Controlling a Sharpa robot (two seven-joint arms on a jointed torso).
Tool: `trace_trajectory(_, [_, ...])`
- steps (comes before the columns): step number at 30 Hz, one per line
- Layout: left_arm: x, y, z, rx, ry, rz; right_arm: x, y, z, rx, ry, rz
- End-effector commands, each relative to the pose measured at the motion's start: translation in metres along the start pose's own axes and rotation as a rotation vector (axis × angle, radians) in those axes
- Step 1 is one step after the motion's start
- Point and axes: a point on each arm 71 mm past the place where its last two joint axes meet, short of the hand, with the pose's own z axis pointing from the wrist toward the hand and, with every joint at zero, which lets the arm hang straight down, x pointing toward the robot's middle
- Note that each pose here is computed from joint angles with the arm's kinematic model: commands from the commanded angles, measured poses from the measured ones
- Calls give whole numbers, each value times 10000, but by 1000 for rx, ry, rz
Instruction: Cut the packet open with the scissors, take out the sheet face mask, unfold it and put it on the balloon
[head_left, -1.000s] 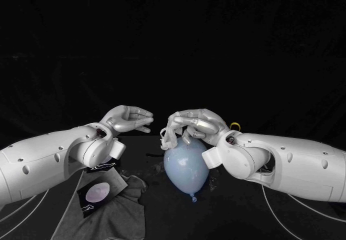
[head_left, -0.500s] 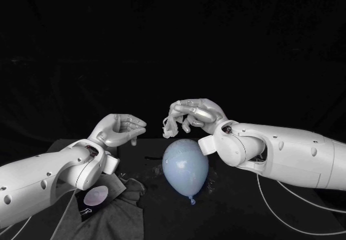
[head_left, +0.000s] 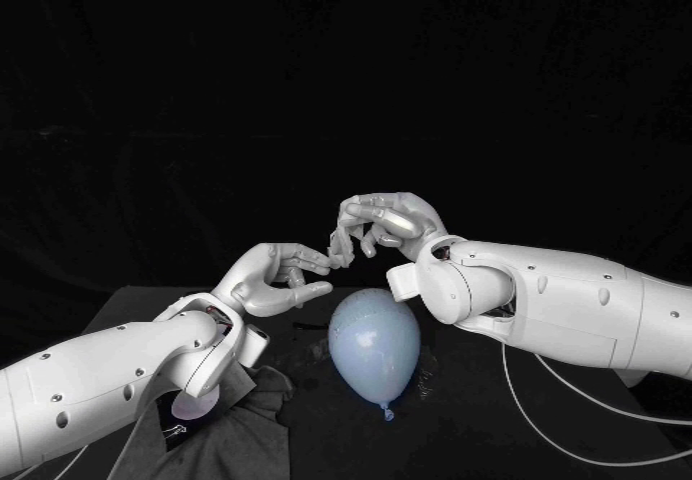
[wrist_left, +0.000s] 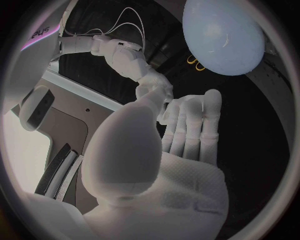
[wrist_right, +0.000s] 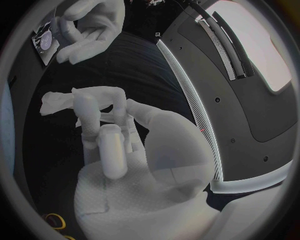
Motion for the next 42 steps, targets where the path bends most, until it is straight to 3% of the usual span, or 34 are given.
trace_trajectory(1, [43, 4, 67, -3, -24, 62, 30, 17, 25, 3, -22, -13])
trace_trajectory(9, [166, 2, 207, -19, -61, 108, 111, 50, 13, -5, -3, -15])
trace_trajectory(14, [181, 20, 256, -41, -99, 120, 167, 63, -1, -8, 13, -12])
trace_trajectory(26, [138, 32, 287, -71, -209, 96, 250, 82, -42, -12, 41, -9])
trace_trajectory(42, [-8, 81, 285, -120, -365, 92, 297, 77, -63, 1, 59, -11])
